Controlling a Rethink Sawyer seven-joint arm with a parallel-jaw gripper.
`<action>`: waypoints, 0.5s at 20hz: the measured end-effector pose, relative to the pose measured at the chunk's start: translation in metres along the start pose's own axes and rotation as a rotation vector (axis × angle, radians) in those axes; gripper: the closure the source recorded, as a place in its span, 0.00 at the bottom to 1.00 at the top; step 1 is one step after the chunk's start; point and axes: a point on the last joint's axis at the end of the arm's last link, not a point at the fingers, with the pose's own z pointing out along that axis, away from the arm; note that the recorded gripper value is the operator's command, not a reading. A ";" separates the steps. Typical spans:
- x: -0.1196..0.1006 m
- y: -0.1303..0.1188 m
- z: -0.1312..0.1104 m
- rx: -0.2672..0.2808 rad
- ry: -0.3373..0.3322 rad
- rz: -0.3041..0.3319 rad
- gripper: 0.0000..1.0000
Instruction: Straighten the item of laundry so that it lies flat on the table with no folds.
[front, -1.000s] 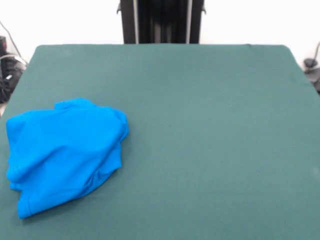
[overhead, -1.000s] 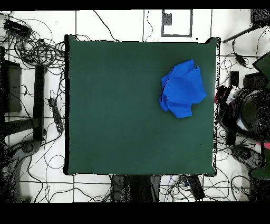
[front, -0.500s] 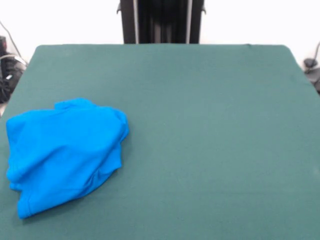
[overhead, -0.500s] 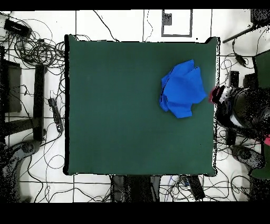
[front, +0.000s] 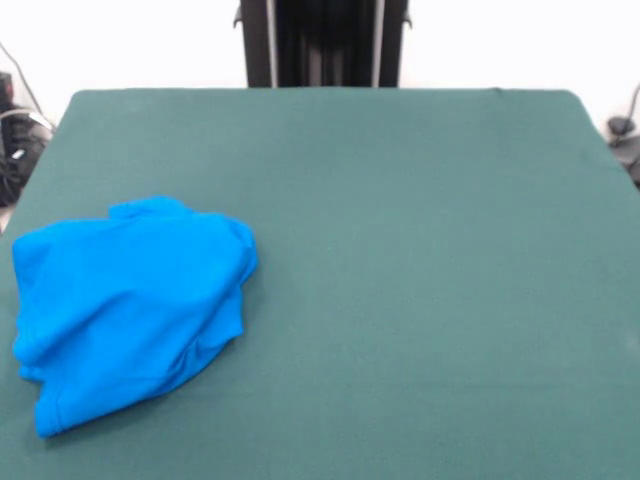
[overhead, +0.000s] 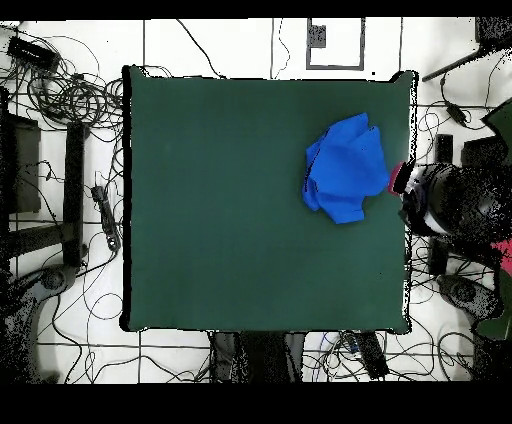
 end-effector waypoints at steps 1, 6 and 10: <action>0.000 0.000 0.002 0.001 -0.002 0.000 1.00; -0.002 -0.005 0.016 0.002 -0.028 0.003 1.00; -0.003 -0.008 0.025 0.000 -0.052 0.006 1.00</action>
